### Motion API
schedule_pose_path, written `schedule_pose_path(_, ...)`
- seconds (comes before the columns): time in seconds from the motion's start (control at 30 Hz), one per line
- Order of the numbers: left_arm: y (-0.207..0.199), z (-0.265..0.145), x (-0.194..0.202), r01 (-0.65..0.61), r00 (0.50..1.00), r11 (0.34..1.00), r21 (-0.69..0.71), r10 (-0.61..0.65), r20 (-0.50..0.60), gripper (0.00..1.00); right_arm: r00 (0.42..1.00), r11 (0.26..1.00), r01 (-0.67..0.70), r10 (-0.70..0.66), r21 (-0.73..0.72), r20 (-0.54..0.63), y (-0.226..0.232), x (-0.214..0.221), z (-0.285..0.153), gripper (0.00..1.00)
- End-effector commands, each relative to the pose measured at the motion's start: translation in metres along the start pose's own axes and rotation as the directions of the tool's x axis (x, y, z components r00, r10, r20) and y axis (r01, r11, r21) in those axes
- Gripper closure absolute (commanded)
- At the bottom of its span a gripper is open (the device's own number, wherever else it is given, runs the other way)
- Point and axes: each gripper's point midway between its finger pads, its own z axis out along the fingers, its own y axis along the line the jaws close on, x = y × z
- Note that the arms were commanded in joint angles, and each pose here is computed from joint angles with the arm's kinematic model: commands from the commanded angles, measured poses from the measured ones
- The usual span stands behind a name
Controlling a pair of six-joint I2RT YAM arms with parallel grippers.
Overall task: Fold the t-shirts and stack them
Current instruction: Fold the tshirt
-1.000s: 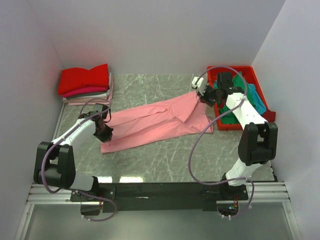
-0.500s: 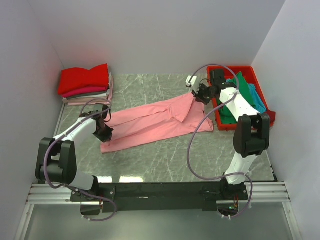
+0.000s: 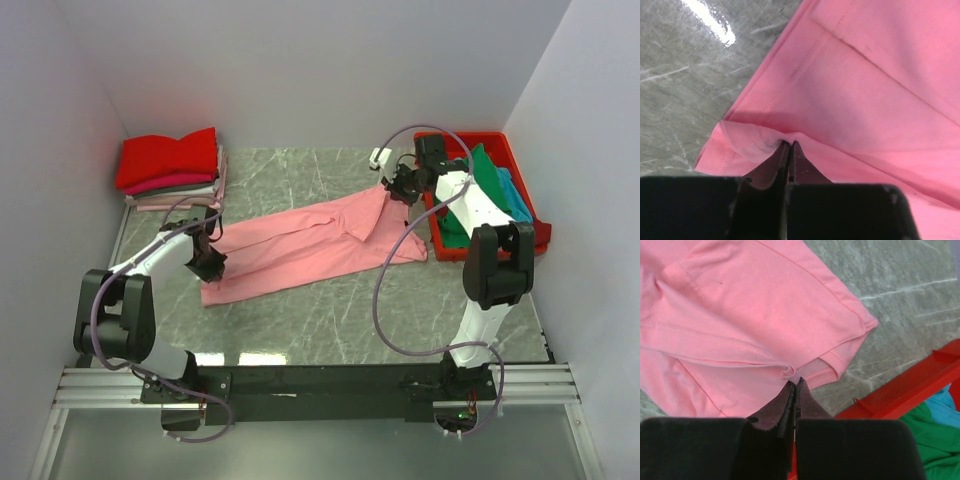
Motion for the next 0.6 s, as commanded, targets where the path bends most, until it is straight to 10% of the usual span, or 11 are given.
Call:
schedule_pose_path(0.0,-0.011,-0.006,-0.017,-0.007,0.999,1.0,0.02,0.006,0.05,0.95,1.0,0.999,0.008,-0.009,0.044,0.026,-0.017,-0.016,-0.001,1.0)
schedule_pose_path(0.27,-0.007,-0.032,-0.041,0.009,0.987,1.0,0.029,-0.013,0.158,0.46,1.0,0.999,-0.012,0.012,0.037,0.02,-0.02,-0.014,0.008,1.0)
schedule_pose_path(0.57,-0.034,-0.108,-0.06,-0.201,0.941,0.921,0.334,0.087,0.327,0.33,1.0,0.999,-0.028,0.028,0.037,-0.001,-0.02,-0.011,0.022,1.0)
